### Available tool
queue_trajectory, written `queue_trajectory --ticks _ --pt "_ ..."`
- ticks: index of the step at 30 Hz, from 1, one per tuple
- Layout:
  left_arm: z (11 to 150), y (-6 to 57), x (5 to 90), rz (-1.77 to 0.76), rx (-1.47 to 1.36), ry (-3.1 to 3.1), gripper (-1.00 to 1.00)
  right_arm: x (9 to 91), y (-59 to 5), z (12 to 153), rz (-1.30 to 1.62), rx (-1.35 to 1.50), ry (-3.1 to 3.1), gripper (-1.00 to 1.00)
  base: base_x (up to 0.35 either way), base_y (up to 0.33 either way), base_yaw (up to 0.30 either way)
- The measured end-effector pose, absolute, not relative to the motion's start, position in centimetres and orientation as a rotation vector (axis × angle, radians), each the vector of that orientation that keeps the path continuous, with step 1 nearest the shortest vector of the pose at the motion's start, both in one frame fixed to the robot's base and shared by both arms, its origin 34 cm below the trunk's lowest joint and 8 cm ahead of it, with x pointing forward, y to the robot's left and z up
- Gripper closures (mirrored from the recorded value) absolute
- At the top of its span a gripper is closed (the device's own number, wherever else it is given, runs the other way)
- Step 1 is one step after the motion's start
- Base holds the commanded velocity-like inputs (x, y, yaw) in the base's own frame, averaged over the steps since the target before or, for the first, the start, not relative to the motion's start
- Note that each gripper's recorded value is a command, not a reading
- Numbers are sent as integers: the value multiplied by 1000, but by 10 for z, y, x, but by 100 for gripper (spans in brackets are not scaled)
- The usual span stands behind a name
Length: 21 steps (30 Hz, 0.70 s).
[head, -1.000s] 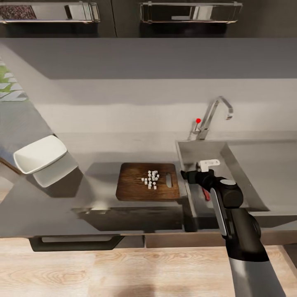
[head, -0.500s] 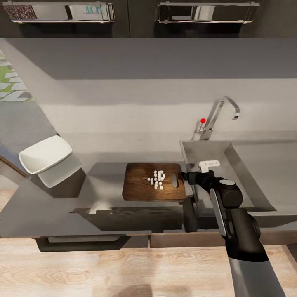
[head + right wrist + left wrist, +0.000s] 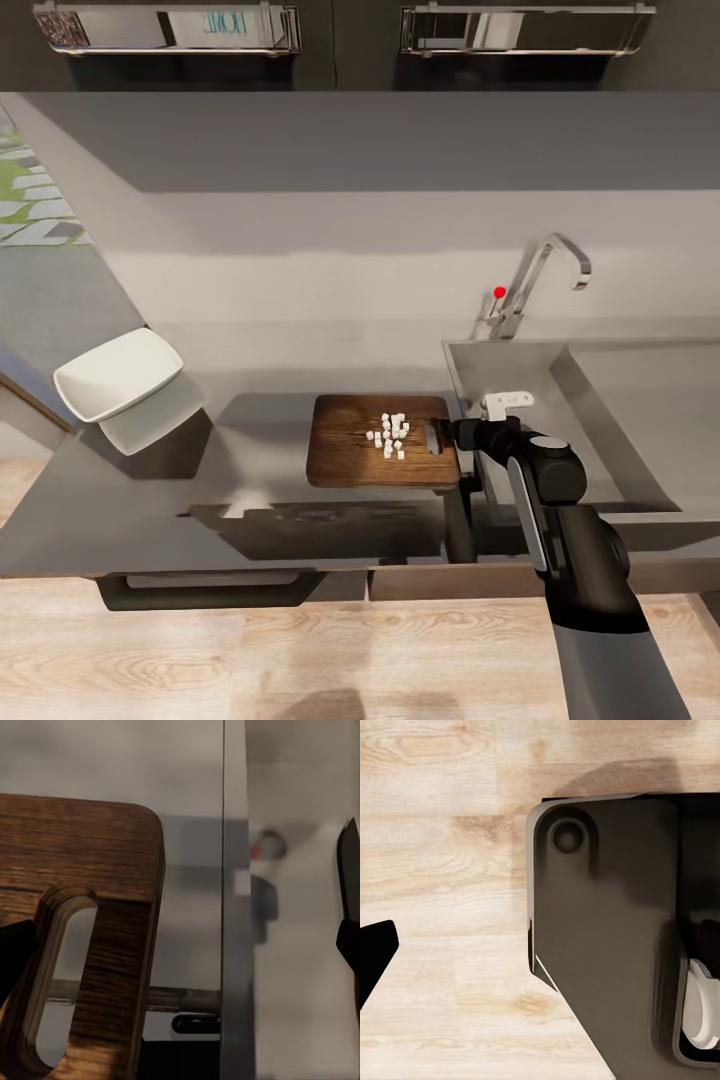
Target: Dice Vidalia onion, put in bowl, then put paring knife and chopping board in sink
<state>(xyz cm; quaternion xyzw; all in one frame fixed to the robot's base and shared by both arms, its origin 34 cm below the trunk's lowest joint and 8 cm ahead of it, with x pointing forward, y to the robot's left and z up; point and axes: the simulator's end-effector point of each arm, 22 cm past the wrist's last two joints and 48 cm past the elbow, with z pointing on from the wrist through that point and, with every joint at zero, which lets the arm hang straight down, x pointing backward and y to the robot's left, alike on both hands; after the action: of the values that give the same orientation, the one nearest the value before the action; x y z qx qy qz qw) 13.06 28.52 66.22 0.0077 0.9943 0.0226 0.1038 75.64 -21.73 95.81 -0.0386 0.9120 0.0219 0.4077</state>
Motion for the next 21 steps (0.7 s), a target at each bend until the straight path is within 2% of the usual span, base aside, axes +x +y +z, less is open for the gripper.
queue_trajectory --ticks 21 --pt "662 285 121 67 24 2959 -100 754 -216 942 59 -97 2327 -100 0 0 0"
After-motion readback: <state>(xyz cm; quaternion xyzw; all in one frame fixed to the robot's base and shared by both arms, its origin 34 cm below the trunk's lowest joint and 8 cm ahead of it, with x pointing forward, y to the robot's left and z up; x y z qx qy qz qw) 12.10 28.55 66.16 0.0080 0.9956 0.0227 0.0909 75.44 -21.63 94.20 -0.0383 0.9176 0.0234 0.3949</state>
